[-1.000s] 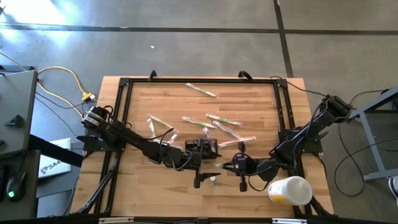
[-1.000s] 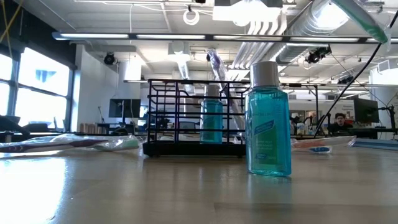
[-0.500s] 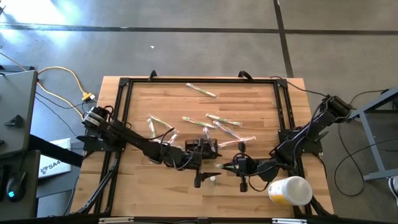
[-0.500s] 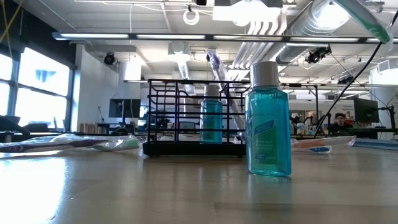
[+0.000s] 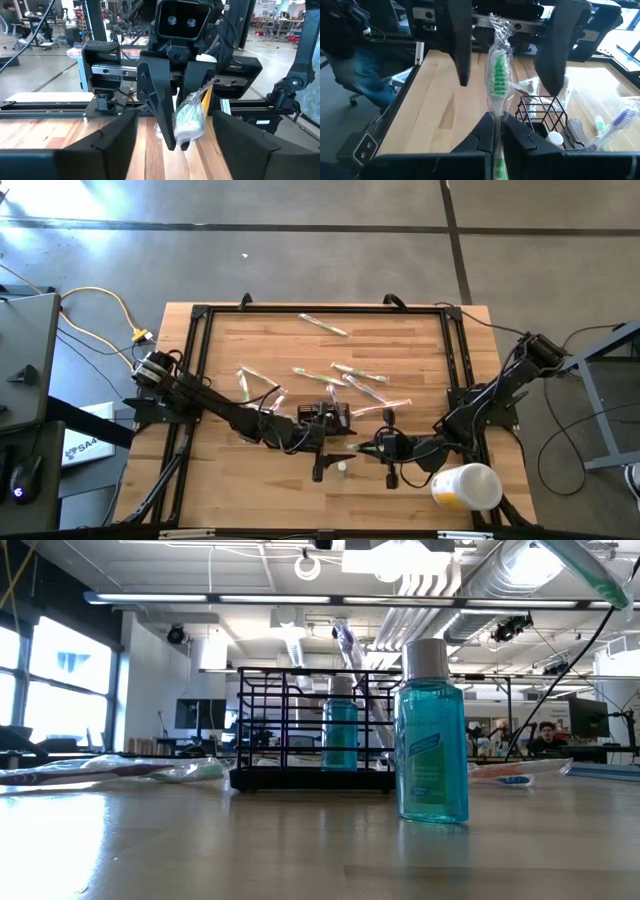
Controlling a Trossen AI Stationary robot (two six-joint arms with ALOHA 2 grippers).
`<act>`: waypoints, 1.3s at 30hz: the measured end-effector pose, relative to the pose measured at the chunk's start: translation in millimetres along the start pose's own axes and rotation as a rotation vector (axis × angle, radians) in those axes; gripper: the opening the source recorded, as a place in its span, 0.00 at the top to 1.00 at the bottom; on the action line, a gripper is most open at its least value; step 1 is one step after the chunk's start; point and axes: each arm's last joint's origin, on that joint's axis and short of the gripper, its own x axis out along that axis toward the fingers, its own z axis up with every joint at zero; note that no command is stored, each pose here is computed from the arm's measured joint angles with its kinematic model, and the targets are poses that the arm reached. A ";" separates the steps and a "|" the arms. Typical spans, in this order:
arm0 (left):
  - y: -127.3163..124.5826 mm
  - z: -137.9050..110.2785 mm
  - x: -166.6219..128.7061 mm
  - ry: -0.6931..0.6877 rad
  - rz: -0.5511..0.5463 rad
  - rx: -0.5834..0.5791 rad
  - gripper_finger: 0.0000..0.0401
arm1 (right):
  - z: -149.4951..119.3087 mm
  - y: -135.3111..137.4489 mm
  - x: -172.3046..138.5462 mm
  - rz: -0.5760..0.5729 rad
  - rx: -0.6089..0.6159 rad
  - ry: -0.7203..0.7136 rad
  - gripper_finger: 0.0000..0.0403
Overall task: Pick & Place toothbrushing station
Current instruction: Put the green toothbrush into the wire organizer
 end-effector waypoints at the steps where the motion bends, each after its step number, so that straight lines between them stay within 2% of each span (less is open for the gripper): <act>1: 0.0 -0.1 0.0 0.001 0.000 0.000 0.43 | 0.0 0.0 0.0 0.000 0.000 0.000 0.98; 17: -0.3 0.0 0.1 -0.003 -0.003 0.073 0.75 | -0.1 0.3 0.1 0.016 0.008 0.004 0.98; 23: -0.5 -0.1 0.0 -0.003 -0.006 0.075 0.90 | -0.4 0.3 0.1 0.015 0.009 0.006 0.98; 39: -1.0 -0.1 -0.2 -0.003 -0.001 0.075 0.90 | -1.1 0.3 0.1 0.019 0.004 0.013 0.94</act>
